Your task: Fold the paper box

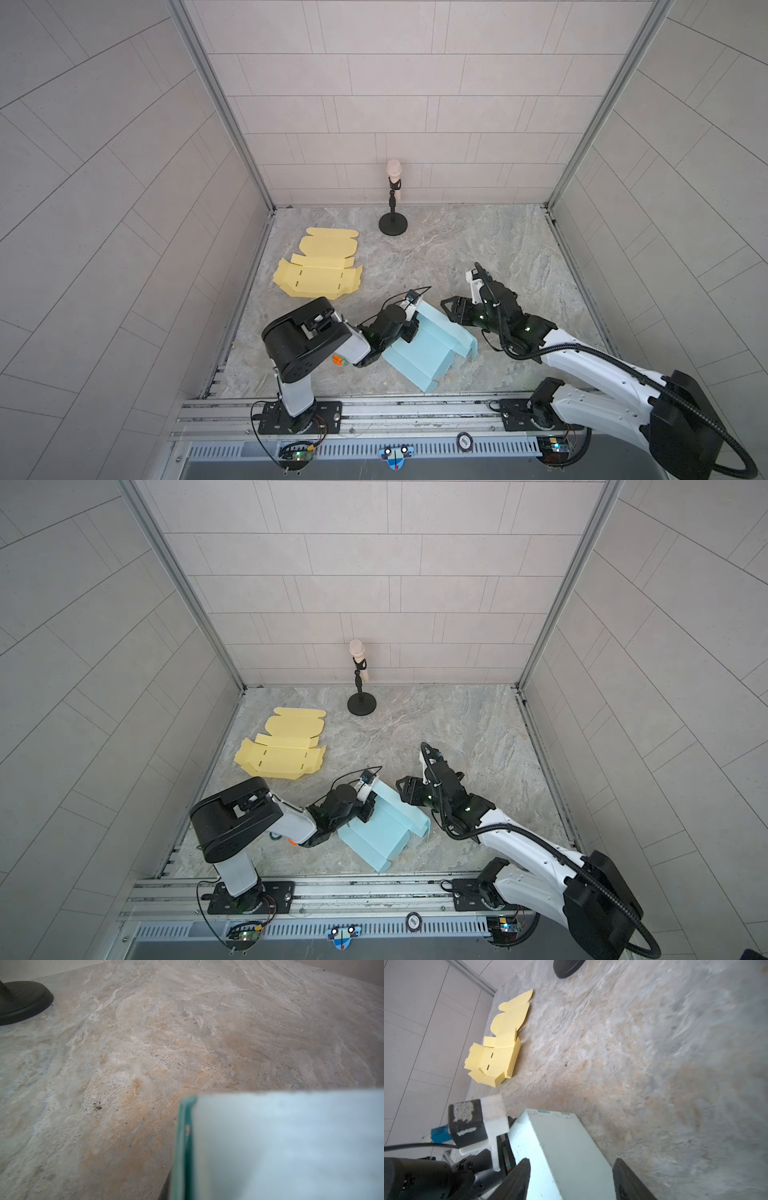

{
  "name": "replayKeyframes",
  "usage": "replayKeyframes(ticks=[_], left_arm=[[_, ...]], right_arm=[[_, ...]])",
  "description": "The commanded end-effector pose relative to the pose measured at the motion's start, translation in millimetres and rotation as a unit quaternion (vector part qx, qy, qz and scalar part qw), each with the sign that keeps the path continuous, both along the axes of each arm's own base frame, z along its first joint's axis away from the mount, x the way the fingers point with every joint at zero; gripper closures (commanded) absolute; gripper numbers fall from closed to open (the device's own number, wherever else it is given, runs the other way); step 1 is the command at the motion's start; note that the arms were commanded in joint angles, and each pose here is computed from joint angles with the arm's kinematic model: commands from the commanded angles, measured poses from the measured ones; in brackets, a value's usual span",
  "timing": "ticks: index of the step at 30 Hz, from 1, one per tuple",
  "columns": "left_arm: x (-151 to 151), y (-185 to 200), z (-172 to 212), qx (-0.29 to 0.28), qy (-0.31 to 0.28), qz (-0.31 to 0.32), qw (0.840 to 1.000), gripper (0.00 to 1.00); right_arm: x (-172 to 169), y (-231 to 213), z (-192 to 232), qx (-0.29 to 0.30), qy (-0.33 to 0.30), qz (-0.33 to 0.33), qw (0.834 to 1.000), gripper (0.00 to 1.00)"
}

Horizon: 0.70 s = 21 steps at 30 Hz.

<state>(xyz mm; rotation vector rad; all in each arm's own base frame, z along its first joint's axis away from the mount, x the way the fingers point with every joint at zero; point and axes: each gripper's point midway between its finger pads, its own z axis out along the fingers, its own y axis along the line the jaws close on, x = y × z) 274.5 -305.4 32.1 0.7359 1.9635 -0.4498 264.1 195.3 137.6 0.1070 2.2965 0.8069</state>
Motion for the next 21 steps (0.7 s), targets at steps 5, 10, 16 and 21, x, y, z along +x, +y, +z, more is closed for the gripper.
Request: replayKeyframes(ticks=[5, 10, 16, 21], left_arm=[[-2, -8, 5, 0.006, -0.01, -0.009, 1.0, 0.85], [-1, -10, 5, 0.008, -0.008, -0.01, 1.0, 0.84], [0, -9, 5, 0.007, -0.007, -0.007, 1.0, 0.84], [1, -6, 7, -0.003, -0.009, 0.005, 1.0, 0.84]], right_arm=[[24, -35, -4, -0.054, 0.011, -0.011, 0.998, 0.45], [44, -22, -26, -0.061, 0.036, 0.015, 0.997, 0.54], [50, 3, -52, -0.034, 0.066, 0.052, 0.996, 0.6], [38, 27, -64, -0.04, 0.077, 0.089, 0.992, 0.64]])
